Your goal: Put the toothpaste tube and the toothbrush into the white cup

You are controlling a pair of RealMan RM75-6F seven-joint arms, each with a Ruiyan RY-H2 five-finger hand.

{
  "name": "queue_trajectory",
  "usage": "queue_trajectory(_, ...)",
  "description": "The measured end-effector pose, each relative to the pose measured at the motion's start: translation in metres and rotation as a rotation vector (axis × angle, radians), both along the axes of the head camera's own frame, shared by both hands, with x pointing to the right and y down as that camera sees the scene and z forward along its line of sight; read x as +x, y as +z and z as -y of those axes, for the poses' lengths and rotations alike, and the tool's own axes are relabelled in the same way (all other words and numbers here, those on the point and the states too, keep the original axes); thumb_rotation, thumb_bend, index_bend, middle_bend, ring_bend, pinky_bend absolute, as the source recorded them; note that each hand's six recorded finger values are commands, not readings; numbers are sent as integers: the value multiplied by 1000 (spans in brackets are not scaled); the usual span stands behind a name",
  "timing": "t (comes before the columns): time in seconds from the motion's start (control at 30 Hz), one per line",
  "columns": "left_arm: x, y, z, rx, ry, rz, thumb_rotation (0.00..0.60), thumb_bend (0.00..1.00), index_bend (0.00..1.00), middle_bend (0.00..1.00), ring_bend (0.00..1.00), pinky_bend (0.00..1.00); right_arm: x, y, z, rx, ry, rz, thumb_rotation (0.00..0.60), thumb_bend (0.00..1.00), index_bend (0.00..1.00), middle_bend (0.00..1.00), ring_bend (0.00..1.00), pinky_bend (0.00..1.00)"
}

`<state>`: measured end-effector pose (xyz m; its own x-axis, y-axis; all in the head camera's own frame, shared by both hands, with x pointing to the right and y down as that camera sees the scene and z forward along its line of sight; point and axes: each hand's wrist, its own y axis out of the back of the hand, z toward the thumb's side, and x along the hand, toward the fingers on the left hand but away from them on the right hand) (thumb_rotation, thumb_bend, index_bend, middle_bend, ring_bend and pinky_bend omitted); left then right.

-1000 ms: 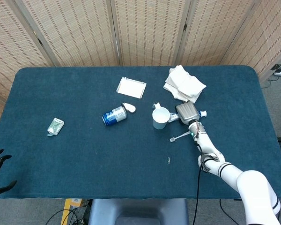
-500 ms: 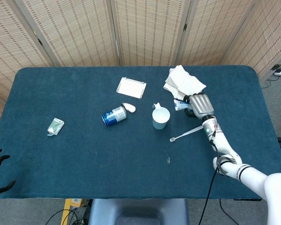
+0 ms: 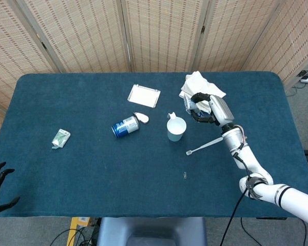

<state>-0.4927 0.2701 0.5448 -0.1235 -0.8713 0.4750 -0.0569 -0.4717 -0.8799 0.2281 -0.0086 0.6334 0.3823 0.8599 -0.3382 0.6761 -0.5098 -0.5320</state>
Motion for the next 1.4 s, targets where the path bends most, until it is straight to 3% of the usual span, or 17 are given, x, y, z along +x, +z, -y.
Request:
queue_trajectory(0.17, -5, -1, -4, -5, -17, 3, 600, 205, 266, 117, 36, 144, -31, -8, 0, -29, 13, 175, 600, 353, 704, 626, 394, 331)
queue_trajectory(0.27, -7, -1, -6, -12, -23, 3, 600, 205, 265, 116, 36, 144, -48, -6, -1, -33, 13, 215, 600, 349, 704, 626, 395, 331)
queue_trajectory(0.87, -17, 0, -15, -35, -51, 8, 600, 204, 264, 108, 36, 144, -64, 58, -7, -160, 96, 240, 600, 317, 704, 627, 398, 331)
queue_trajectory(1.4, -11, 7, -14, -54, -40, -3, 600, 204, 264, 108, 36, 144, -47, 82, -26, -199, 111, 243, 600, 288, 704, 608, 398, 331)
